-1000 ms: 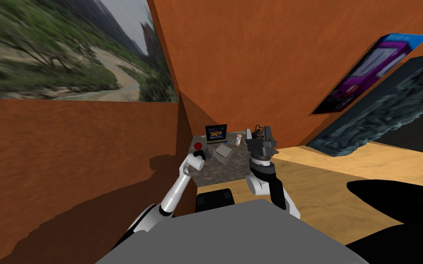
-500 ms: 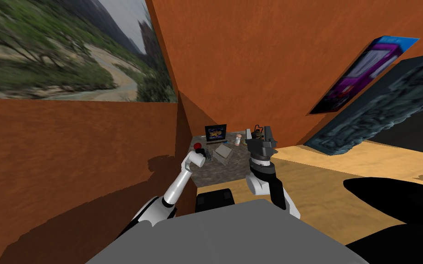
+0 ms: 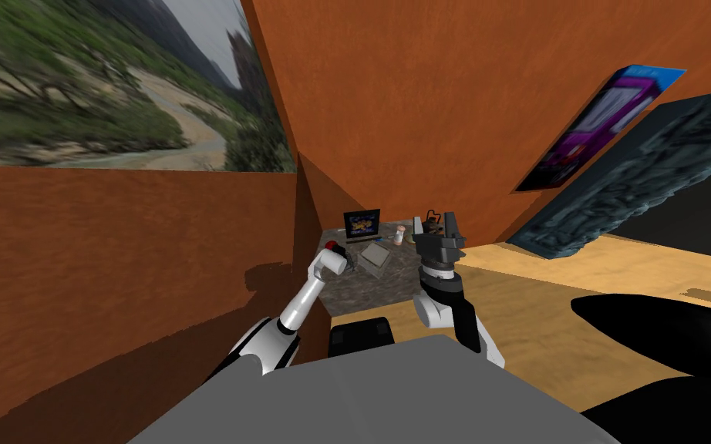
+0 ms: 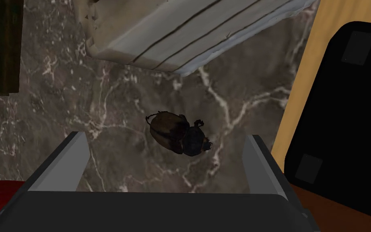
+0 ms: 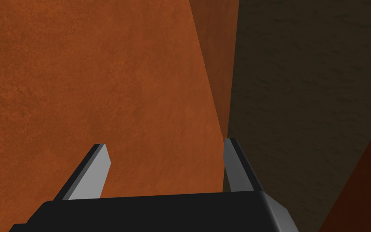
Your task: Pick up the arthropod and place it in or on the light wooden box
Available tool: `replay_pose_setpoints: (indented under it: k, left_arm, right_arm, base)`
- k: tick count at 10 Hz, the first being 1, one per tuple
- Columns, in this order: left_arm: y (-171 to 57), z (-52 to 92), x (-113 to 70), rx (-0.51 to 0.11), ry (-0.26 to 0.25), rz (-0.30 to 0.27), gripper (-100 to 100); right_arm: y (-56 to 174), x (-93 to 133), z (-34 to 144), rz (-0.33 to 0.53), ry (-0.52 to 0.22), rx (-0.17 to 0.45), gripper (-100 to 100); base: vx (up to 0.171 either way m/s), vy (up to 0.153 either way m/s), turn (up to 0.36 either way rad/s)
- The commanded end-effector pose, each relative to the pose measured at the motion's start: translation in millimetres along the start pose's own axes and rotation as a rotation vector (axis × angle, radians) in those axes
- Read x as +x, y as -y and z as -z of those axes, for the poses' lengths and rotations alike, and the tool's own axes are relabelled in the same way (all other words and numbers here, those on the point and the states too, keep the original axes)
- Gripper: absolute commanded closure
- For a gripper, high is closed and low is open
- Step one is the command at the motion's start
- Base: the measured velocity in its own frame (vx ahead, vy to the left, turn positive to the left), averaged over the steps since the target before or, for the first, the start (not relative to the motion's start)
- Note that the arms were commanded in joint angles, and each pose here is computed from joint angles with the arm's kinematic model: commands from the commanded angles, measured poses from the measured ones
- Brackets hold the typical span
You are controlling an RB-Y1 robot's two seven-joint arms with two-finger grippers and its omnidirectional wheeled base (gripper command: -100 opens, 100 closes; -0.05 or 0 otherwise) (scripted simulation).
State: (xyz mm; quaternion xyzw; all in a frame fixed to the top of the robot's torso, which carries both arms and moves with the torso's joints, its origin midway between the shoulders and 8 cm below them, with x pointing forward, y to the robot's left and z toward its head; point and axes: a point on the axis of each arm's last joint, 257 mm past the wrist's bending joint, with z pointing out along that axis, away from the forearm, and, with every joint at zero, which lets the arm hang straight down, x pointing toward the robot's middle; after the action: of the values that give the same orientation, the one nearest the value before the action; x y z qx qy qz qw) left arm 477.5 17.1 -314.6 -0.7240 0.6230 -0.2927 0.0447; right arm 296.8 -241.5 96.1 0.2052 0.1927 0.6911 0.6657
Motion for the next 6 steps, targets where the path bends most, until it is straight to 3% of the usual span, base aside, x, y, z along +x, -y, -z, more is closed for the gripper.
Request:
replay_pose_setpoints:
  k: [1,3,4,5,6]
  left_arm:
    - [-4.1,-1.1,-3.8,-0.036,0.028,0.009,-100]
    - [-9.8,-3.2,-9.5,-0.072,0.055,0.019,-100]
    - [-7.6,-2.7,-6.3,-0.058,0.044,0.015,-100]
    - [-8.4,-2.7,-7.0,-0.062,0.047,0.016,0]
    - [-9.4,-9.7,-12.3,-0.060,0.048,0.019,-100]
  right_arm:
    - [0.0,0.0,0.0,0.000,0.000,0.000,0]
    - [0.0,0.0,0.0,0.000,0.000,0.000,0]
    - [0.0,0.0,0.0,0.000,0.000,0.000,0]
    - [0.0,0.0,0.0,0.000,0.000,0.000,0]
    - [0.0,0.0,0.0,0.000,0.000,0.000,0]
  base:
    - [0.017,0.012,-0.030]
    - [0.015,0.009,-0.020]
    - [0.006,0.003,-0.004]
    - [0.000,0.000,0.000]
    - [0.011,-0.015,-0.026]
